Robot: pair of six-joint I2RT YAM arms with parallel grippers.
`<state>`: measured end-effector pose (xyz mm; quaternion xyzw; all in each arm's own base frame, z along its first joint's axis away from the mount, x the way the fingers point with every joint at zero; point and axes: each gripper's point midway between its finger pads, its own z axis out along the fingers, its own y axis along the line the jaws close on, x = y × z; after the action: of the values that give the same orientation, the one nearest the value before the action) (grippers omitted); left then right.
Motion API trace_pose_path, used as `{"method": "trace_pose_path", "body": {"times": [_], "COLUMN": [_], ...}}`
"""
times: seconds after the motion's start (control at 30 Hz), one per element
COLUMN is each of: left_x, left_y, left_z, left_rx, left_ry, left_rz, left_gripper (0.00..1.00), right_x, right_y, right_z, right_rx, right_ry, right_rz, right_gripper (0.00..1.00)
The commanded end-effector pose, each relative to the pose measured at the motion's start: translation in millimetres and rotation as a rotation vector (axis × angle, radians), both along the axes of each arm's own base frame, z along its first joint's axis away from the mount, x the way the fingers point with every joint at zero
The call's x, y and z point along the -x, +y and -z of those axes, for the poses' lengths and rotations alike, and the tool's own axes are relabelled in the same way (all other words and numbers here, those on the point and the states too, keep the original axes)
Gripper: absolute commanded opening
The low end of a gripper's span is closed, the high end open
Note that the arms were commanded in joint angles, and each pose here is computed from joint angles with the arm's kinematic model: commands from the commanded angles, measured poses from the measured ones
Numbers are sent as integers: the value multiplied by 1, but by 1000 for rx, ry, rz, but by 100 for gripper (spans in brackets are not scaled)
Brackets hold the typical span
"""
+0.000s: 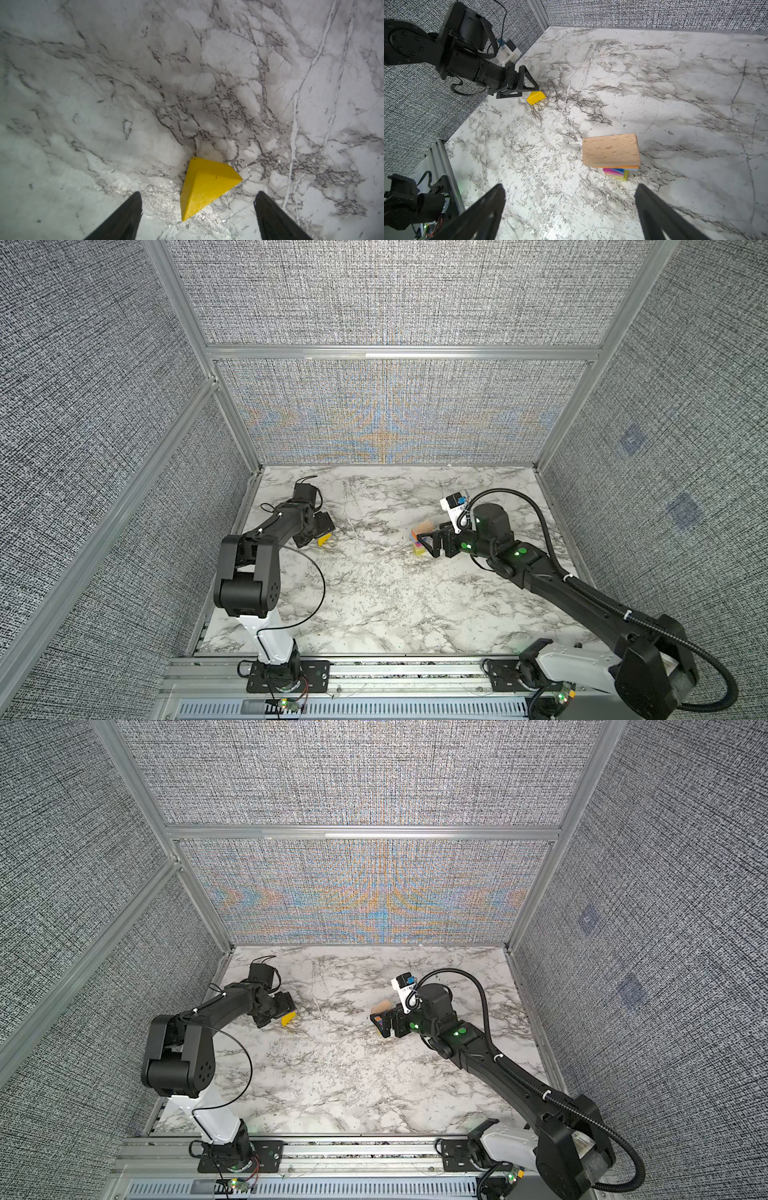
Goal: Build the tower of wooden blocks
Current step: 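Close the left gripper on the yellow triangle and lift it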
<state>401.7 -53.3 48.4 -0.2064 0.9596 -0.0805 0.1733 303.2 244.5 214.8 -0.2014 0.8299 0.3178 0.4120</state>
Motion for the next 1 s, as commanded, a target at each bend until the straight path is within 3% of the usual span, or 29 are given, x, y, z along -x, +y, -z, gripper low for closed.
{"method": "trace_pose_path", "body": {"times": [0.0,0.27,0.97], "left_x": [4,2,-2], "left_y": [-6,-6,-28], "left_z": [6,18,19], "left_rx": [20,9,19], "left_ry": [34,89,103], "left_rz": [52,53,97], "left_gripper": [85,78,42], "right_x": [1,2,4], "right_y": [5,7,13], "right_z": [-4,1,6], "right_rx": [-27,-33,-48], "right_ry": [-9,8,39], "right_rz": [-20,-30,-56], "right_gripper": [99,99,99]}}
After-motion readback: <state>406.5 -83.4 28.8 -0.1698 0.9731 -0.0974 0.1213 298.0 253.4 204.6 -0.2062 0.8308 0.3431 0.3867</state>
